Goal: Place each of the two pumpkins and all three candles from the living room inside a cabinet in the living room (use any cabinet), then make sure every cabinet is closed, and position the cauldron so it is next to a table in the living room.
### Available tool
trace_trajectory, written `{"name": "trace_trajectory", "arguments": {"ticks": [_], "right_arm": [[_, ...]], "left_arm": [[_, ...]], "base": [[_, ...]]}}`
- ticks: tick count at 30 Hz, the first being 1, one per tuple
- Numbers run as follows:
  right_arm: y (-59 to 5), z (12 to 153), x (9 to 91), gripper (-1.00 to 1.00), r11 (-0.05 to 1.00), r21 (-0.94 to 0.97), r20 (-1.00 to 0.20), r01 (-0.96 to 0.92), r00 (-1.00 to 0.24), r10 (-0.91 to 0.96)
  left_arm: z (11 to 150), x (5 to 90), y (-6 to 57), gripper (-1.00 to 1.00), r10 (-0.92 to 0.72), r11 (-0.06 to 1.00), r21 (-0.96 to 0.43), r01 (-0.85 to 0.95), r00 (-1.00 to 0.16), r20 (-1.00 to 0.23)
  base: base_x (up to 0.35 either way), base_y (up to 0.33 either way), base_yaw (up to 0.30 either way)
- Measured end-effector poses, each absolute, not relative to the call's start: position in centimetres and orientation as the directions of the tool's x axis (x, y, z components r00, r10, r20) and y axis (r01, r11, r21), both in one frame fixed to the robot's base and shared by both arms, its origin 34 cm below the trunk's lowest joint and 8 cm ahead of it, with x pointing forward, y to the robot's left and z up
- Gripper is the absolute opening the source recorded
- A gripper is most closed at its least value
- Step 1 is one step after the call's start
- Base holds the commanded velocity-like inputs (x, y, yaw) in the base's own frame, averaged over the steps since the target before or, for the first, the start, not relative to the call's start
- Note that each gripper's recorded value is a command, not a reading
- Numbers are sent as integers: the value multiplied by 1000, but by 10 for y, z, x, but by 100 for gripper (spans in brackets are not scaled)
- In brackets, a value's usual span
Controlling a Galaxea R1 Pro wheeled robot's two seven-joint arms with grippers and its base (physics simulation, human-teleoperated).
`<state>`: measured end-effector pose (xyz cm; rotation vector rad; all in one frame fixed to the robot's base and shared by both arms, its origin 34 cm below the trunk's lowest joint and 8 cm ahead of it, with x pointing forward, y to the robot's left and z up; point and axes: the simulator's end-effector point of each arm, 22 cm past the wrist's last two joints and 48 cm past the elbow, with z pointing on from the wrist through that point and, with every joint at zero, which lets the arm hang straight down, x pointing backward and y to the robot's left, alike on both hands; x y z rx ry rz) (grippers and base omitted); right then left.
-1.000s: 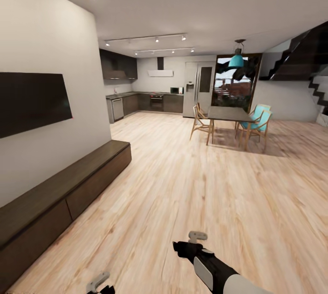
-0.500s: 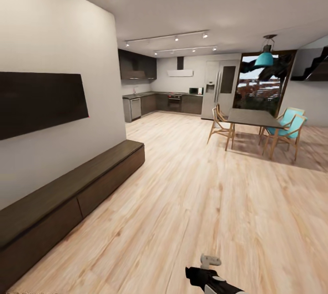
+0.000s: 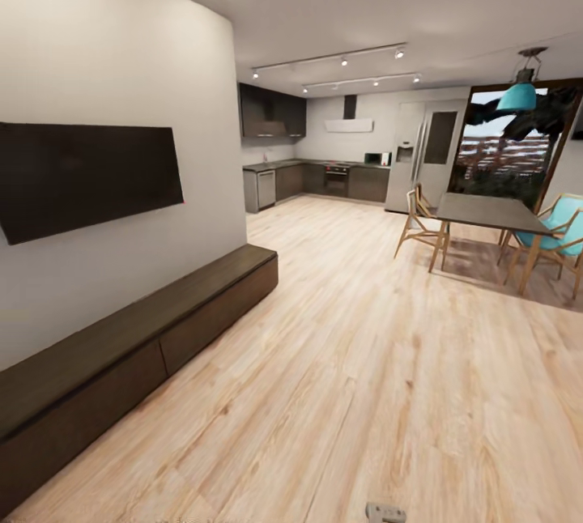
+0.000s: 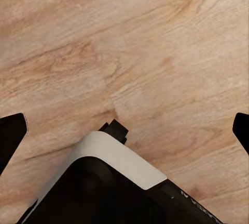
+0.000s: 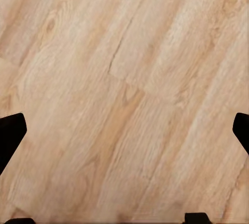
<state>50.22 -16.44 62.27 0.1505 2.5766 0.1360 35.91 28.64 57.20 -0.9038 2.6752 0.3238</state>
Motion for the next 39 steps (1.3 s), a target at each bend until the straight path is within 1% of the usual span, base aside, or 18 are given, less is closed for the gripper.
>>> {"name": "trace_trajectory", "arguments": {"ticks": [4, 6, 10, 14, 20, 24, 39], "right_arm": [[-166, 619, 496, 100, 989, 126, -514, 83, -847, 137], [-166, 617, 495, 100, 988, 126, -511, 85, -848, 138], [-166, 614, 490, 100, 988, 125, -505, 89, -851, 141], [-167, 608, 480, 100, 988, 124, -491, 94, -859, 144], [-168, 602, 470, 100, 988, 121, -475, 98, -868, 144], [-173, 598, 465, 100, 988, 113, -467, 103, -873, 145], [-177, 589, 453, 100, 988, 106, -447, 112, -882, 148]], "left_arm": [[570, 353, 288, 100, -550, 773, 120, -623, -753, -362], [568, 357, 282, 100, -550, 786, 77, -613, -752, -363], [564, 368, 267, 100, -551, 820, -65, -569, -752, -361], [563, 368, 264, 100, -551, 824, -93, -558, -754, -356], [561, 365, 263, 100, -551, 825, -93, -557, -758, -349], [559, 362, 261, 100, -552, 825, -91, -557, -760, -343], [554, 354, 257, 100, -553, 825, -83, -559, -768, -323]], "base": [[1, -8, 170], [0, 39, 164], [0, 45, 156], [0, 8, 143], [23, -3, 141], [73, -117, 140], [75, -255, 154]]}}
